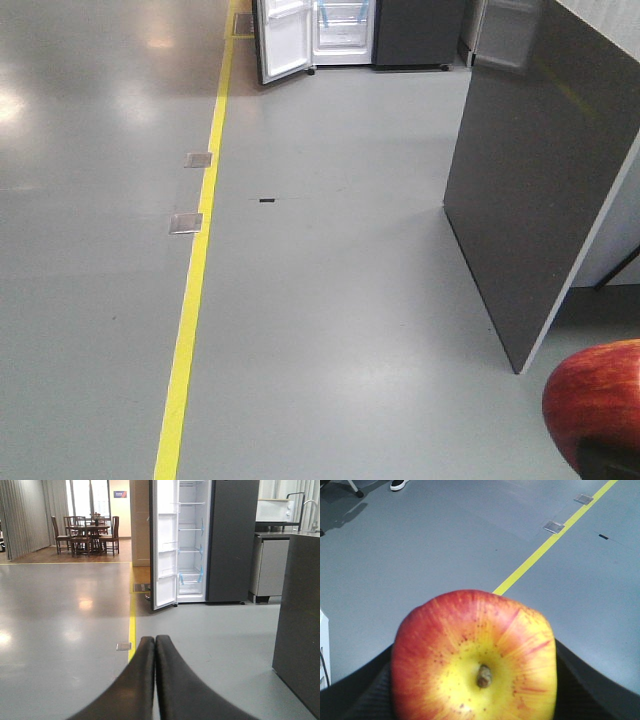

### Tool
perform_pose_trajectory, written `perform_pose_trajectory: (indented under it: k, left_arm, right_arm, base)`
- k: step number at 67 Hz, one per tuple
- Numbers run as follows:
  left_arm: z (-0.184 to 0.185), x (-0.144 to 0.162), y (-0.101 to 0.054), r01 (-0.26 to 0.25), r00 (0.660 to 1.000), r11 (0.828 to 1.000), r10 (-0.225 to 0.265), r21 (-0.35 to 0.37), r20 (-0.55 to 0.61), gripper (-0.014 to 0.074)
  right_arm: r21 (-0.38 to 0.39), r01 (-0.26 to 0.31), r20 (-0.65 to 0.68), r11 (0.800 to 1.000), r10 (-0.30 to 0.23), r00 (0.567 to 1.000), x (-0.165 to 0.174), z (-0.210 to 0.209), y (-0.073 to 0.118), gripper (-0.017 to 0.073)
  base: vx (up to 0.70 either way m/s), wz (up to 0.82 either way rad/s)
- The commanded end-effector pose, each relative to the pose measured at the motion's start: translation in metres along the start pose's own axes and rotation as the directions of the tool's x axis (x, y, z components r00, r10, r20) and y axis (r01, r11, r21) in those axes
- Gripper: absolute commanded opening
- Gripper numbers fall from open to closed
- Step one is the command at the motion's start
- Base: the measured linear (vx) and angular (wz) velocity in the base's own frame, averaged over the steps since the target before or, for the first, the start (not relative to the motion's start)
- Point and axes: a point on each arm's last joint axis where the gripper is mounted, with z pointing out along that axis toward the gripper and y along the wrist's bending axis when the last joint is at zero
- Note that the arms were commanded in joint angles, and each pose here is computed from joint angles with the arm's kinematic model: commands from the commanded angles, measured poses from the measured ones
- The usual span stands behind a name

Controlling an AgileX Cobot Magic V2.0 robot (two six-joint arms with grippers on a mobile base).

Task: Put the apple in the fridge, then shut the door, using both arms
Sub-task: 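Drive toward the open white refrigerator holding the apple in the right gripper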

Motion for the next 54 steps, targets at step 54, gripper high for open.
perform_pose_trajectory:
  k: [54]
  left_arm:
    - [-0.0005, 0.0016, 0.0007, 0.014, 0.998, 1.000, -0.014, -0.001, 0.064, -0.0006]
  right_arm:
    - [0.004, -0.003, 0.086, 1.000, 0.003, 0.996, -0.0116, -0.0047, 0.0003, 0.0224]
  base:
    - [0.05, 0.08]
